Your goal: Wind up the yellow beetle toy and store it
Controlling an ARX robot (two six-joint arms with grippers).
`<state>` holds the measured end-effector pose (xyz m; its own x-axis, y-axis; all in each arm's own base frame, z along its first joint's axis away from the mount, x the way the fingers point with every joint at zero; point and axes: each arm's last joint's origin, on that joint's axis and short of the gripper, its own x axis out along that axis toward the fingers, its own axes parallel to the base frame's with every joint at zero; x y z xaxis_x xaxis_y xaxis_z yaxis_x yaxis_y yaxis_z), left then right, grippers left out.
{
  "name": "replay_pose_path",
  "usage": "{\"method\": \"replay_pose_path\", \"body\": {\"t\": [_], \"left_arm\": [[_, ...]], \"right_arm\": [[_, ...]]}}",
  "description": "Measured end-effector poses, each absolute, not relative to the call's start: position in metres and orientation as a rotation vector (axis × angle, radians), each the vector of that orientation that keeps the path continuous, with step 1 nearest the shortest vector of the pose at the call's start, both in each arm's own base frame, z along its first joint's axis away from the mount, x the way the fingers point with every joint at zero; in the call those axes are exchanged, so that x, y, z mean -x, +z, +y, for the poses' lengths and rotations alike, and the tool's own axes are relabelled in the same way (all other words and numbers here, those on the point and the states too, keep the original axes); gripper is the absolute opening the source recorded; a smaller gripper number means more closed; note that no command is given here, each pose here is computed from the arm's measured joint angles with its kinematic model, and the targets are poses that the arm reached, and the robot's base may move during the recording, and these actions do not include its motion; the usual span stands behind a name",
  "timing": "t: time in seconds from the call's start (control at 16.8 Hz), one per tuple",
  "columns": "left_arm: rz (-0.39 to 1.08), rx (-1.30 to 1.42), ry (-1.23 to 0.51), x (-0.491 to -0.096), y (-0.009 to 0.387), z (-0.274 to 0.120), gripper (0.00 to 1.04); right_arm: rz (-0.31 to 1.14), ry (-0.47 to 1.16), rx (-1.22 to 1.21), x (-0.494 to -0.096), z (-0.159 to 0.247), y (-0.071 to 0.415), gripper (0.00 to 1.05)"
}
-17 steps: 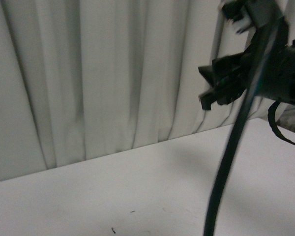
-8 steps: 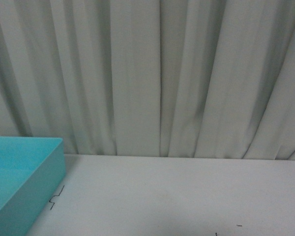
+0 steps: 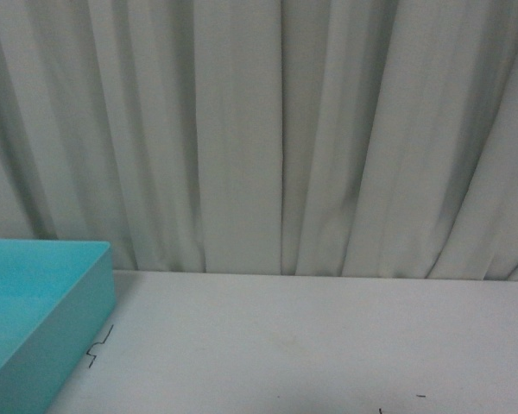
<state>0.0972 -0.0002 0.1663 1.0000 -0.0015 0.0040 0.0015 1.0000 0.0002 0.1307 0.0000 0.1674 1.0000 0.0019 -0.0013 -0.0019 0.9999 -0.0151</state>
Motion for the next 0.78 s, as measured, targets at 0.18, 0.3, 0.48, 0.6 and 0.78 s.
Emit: {"method": "replay_pose_path", "body": {"t": [0.18, 0.3, 0.48, 0.6, 0.78], "left_arm": [[-0.004, 0.0, -0.002, -0.097, 0.166, 0.0, 0.98], [-0.004, 0.0, -0.002, -0.097, 0.166, 0.0, 0.98], [-0.004, 0.0, -0.002, -0.097, 0.166, 0.0, 0.98], [-0.004, 0.0, -0.002, -0.097, 0.166, 0.0, 0.98], [-0.004, 0.0, -0.002, -0.097, 0.166, 0.0, 0.98]], "right_arm": [[-0.007, 0.002, 0.015, -0.124, 0.0, 0.169, 0.02], [-0.008, 0.002, 0.015, -0.123, 0.0, 0.17, 0.02], [-0.013, 0.002, 0.015, -0.118, 0.0, 0.17, 0.02], [-0.009, 0.002, 0.015, -0.115, 0.0, 0.17, 0.02], [-0.01, 0.002, 0.015, -0.111, 0.0, 0.17, 0.02]]}}
